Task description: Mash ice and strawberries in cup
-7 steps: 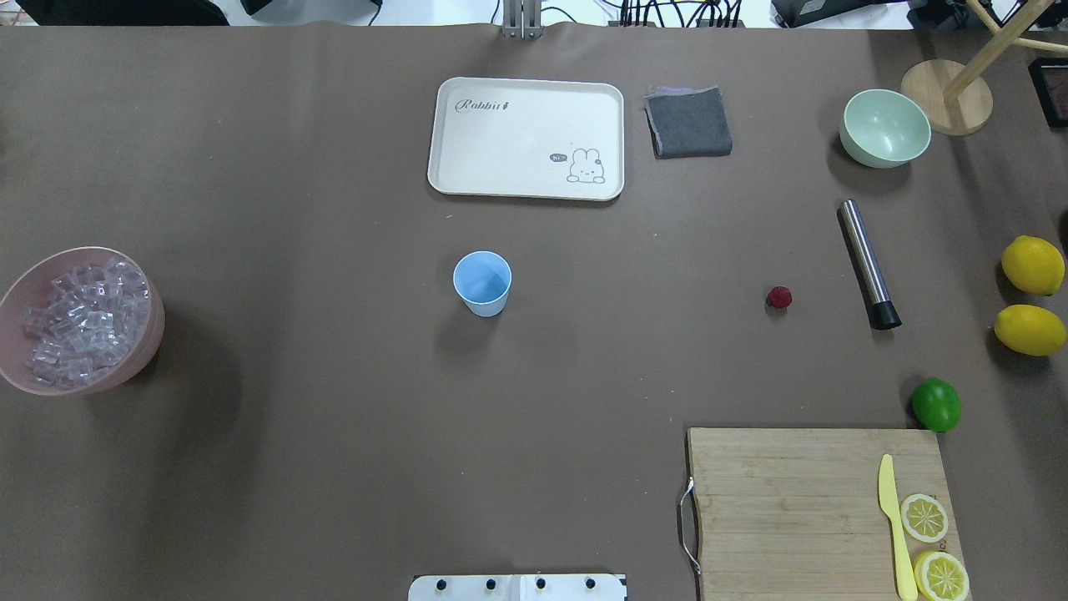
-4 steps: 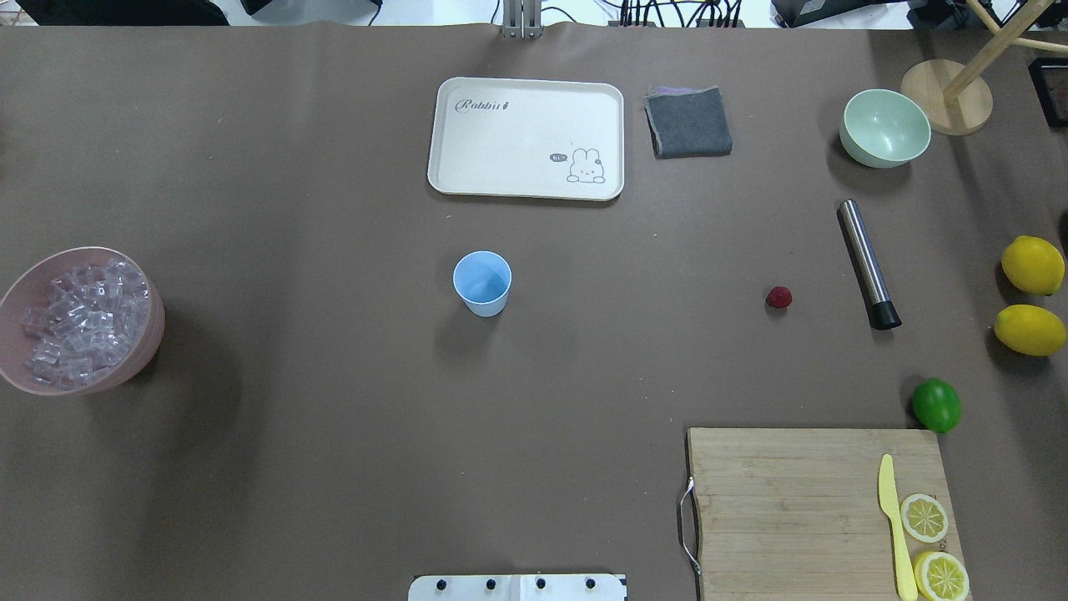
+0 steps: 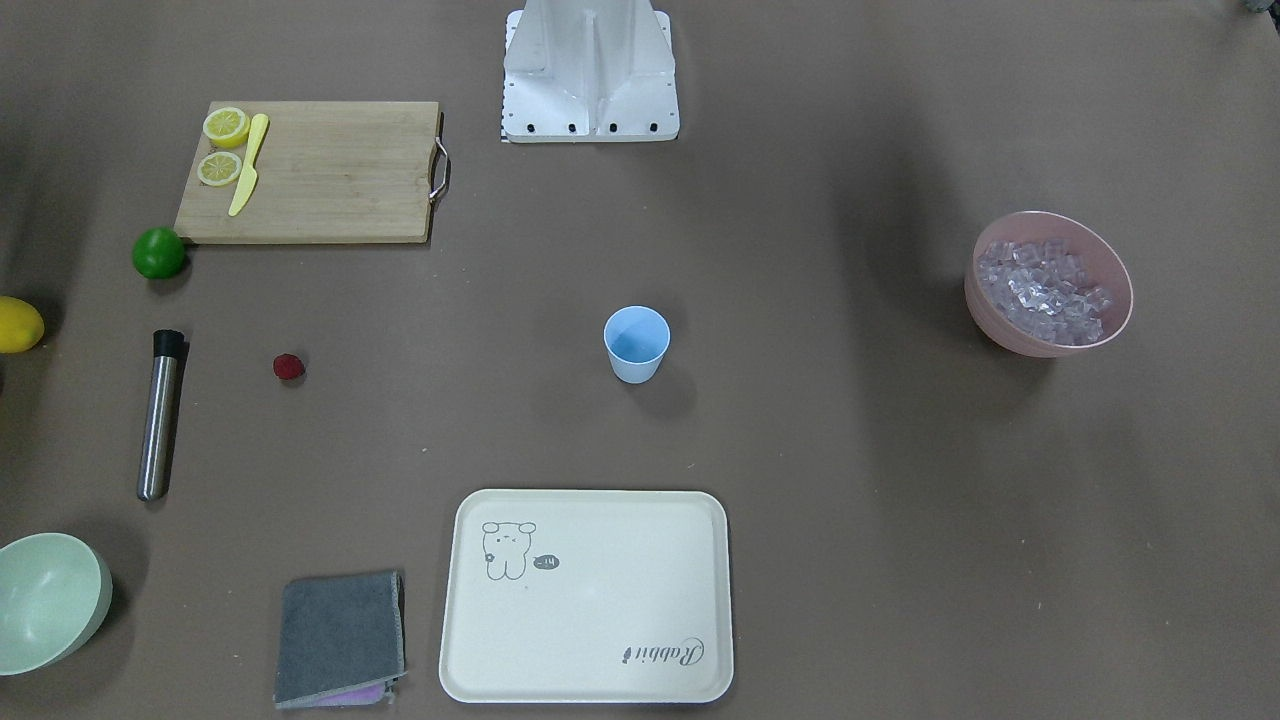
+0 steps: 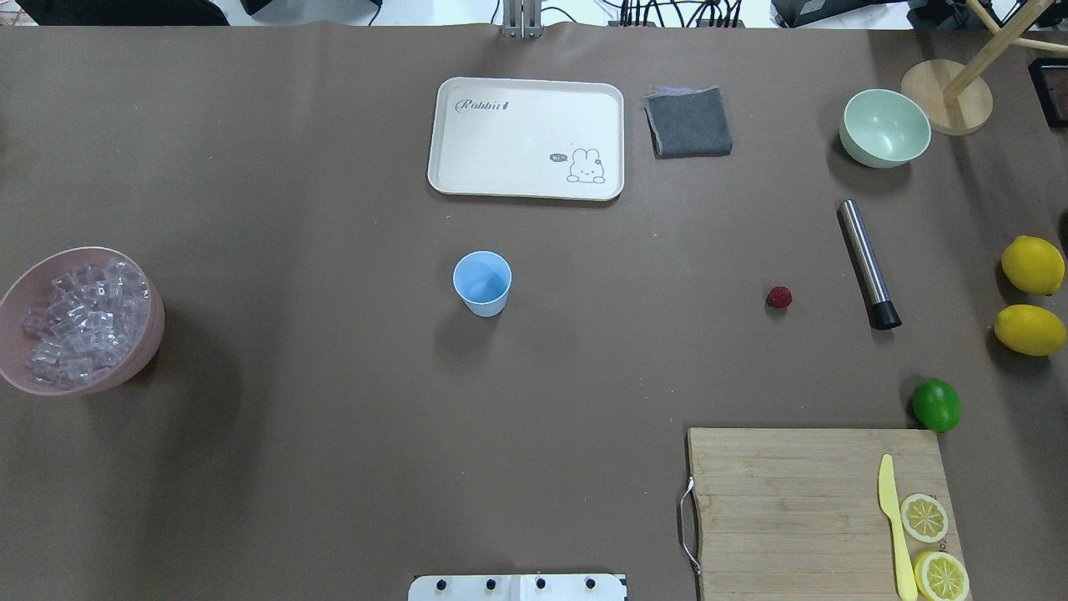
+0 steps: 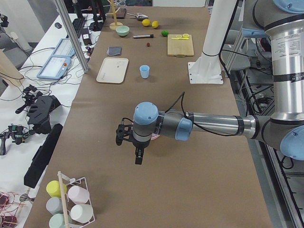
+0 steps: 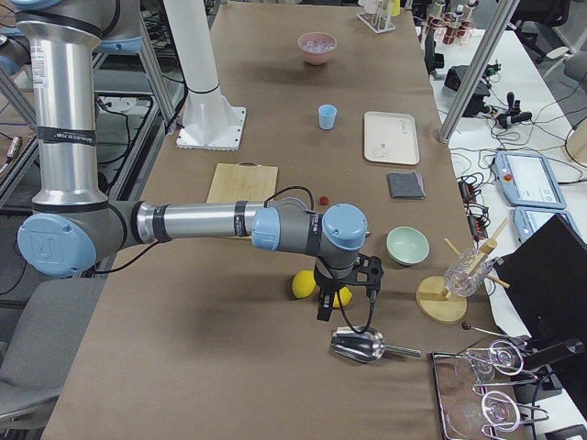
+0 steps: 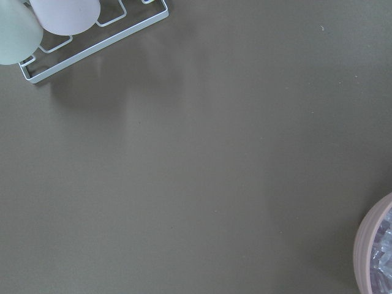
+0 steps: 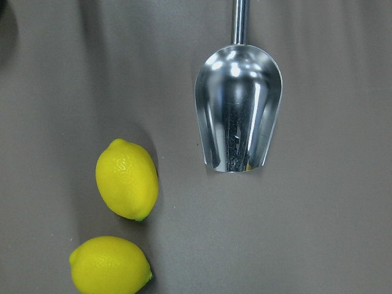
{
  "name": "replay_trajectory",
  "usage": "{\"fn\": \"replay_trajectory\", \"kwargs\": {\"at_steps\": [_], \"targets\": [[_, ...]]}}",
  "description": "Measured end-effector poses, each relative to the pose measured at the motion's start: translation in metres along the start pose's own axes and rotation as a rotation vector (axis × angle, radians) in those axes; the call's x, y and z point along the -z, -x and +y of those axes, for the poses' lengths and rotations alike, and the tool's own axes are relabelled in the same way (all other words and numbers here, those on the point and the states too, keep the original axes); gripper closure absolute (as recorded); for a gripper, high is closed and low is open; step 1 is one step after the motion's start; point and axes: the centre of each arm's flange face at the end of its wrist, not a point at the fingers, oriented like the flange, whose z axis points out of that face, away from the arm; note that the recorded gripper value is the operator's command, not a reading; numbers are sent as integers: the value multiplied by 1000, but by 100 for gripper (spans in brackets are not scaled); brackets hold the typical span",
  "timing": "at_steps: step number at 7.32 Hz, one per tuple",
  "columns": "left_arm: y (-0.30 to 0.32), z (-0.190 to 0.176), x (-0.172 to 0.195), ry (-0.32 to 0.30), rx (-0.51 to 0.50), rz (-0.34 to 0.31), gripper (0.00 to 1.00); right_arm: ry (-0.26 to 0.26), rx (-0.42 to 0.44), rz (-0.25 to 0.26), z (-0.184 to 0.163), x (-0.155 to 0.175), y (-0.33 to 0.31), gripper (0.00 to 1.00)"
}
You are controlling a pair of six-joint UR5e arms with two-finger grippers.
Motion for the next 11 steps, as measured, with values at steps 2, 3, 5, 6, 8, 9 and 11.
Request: {"fn": "replay_trajectory", "kwargs": {"at_steps": [2,3,5,6,8,9,11], "targets": [[-1,-4,0,-2,-4,0,2,1,1,1,0,0,0,0],[-3,-5,2,-6,-9,1,2,1,0,0,1,-1,-1,0],[-6,-7,5,-13,-16,1,2,0,0,0,1,0,0,0],[-7,-8,5,-17,-19,2,2,-2,0,1,0,1,0,0],[-11,-14,8,-31,-32,8,2,-4,-1,3,-2,2,1,0],[-11,-17,8,-32,-34,8,2,-6,0,3,-3,3,2,0],[-13,-19,8,-34,-38,11,2,-19,10,3,-10,10,9,0]]}}
